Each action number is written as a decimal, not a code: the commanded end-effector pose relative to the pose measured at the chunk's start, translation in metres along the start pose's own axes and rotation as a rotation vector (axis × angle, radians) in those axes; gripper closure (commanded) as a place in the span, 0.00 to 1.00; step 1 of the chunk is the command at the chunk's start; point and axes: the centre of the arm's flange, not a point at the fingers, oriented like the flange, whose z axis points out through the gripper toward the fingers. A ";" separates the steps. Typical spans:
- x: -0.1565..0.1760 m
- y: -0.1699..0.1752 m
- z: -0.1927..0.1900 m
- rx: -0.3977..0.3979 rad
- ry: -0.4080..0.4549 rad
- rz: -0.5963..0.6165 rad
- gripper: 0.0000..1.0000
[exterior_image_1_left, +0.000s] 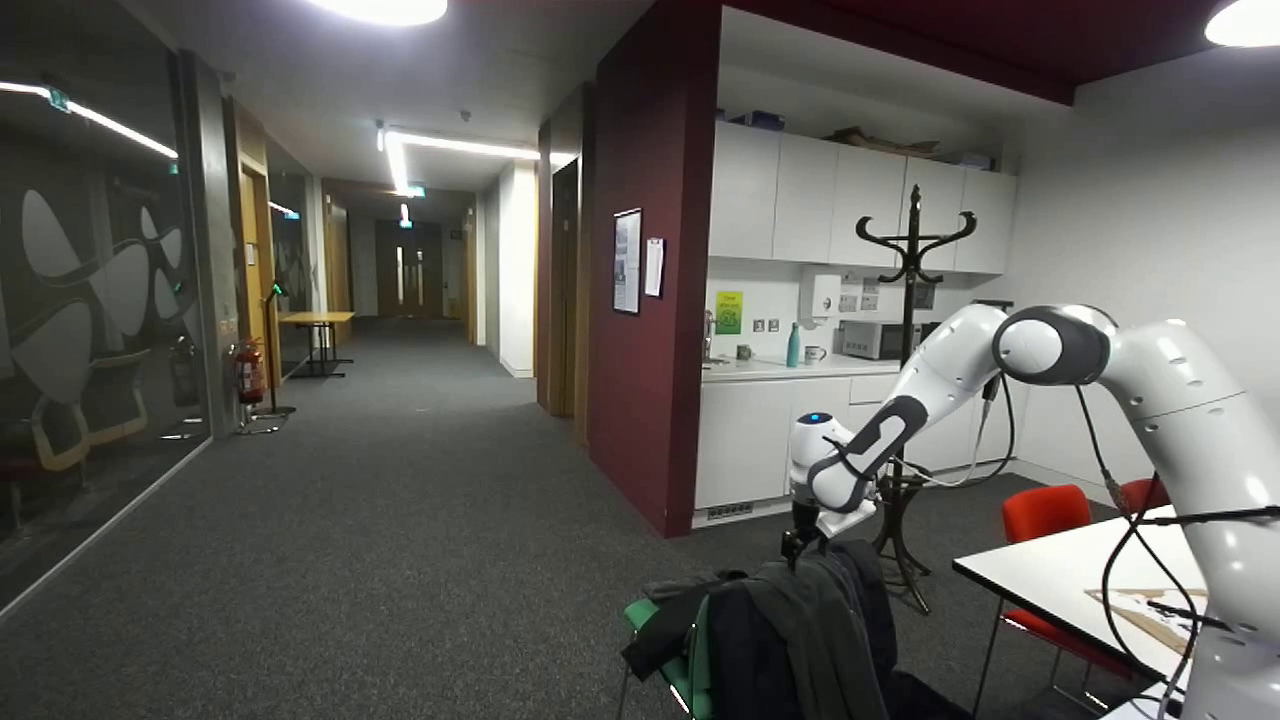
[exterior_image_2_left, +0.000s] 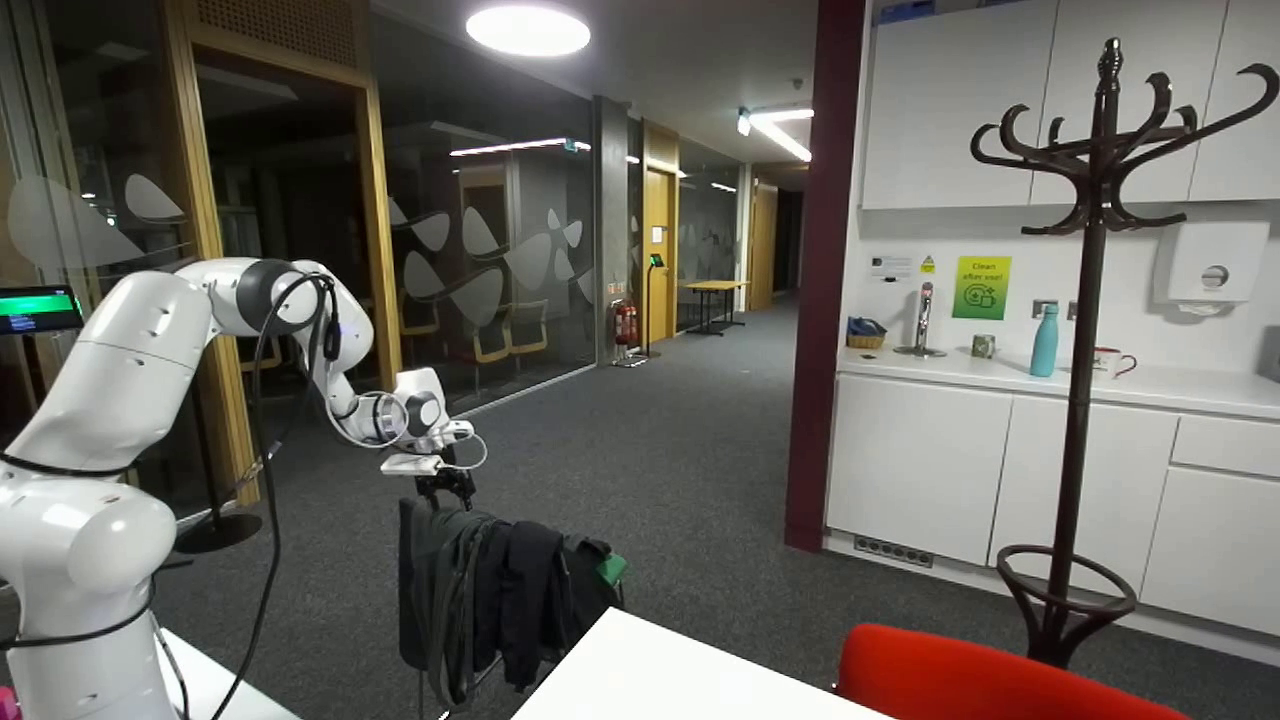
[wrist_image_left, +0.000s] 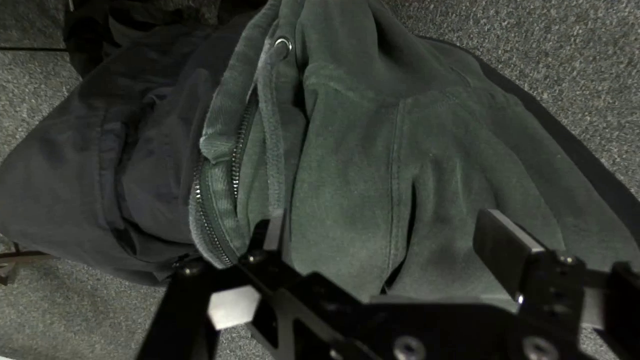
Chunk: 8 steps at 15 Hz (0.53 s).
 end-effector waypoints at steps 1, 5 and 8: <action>0.005 0.012 0.008 0.079 0.017 -0.016 0.00; 0.003 0.019 0.018 0.130 0.001 -0.025 0.01; 0.003 0.023 0.023 0.151 -0.013 -0.034 0.10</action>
